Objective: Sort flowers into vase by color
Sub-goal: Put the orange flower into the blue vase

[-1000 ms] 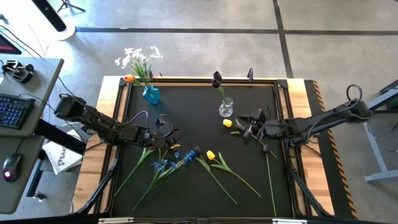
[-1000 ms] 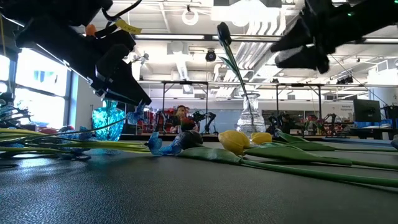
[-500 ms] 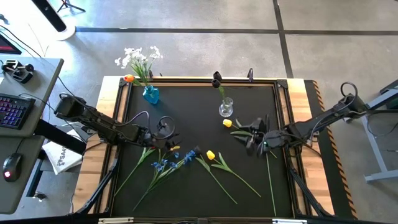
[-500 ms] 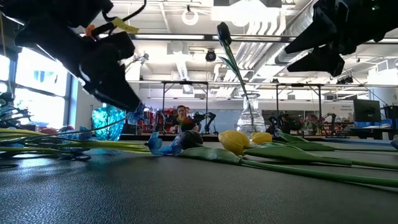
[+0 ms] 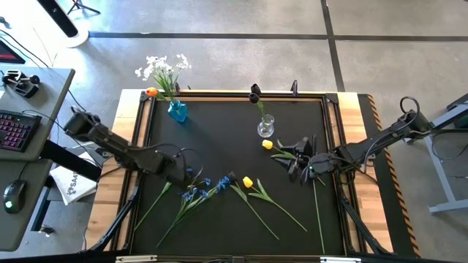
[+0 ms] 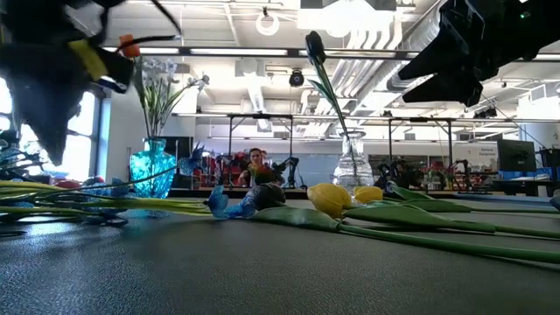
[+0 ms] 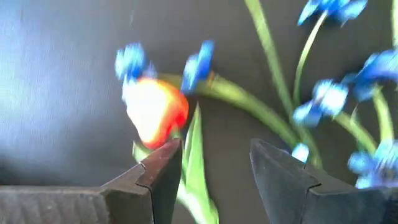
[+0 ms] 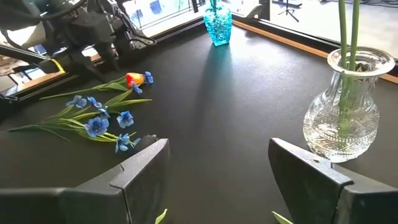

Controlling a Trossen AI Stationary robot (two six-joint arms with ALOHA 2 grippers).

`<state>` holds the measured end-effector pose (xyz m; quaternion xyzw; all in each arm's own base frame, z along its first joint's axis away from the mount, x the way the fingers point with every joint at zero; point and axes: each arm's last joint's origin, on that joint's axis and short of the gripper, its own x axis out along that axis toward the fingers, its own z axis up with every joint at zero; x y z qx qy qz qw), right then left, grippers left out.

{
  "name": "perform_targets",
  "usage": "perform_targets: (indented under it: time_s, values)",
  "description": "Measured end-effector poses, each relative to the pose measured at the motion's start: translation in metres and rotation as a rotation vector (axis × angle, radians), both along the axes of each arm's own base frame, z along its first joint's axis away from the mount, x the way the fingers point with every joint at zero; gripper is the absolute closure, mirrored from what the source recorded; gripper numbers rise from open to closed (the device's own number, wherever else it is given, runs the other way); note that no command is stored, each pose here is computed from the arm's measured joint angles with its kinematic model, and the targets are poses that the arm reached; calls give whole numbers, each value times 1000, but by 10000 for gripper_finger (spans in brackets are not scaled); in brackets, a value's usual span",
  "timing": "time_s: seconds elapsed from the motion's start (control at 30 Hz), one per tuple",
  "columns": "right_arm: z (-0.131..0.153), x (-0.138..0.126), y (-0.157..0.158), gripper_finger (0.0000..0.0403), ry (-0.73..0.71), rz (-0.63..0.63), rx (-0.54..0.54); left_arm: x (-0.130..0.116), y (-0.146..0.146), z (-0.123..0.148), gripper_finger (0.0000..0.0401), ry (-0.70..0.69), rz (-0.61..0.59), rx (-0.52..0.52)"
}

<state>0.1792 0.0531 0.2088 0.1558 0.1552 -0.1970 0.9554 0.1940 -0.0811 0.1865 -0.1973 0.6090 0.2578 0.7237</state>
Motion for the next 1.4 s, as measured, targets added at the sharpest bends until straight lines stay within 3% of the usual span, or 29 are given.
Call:
perform_targets:
  time_s: [0.17,0.4,0.57,0.83,1.07,1.27,1.4]
  values:
    - [0,0,0,133,3,2,-7,-15,-11,-9,222,96,106,-108]
    - [0,0,-1,133,2,-11,-22,-33,-6,-30,223,191,219,-107]
    - [0,0,-1,133,2,-11,-22,-36,-5,-40,245,209,246,-151]
    - [0,0,-1,133,2,-11,-22,-36,-4,-46,306,186,242,-176]
    - [0,0,-1,133,2,-11,-22,-36,-3,-46,328,176,211,-156]
    - [0,0,-1,133,3,-10,-24,-36,-4,-46,390,186,162,-166]
    - [0,0,-1,133,3,-10,-25,-38,-3,-40,394,153,118,-177]
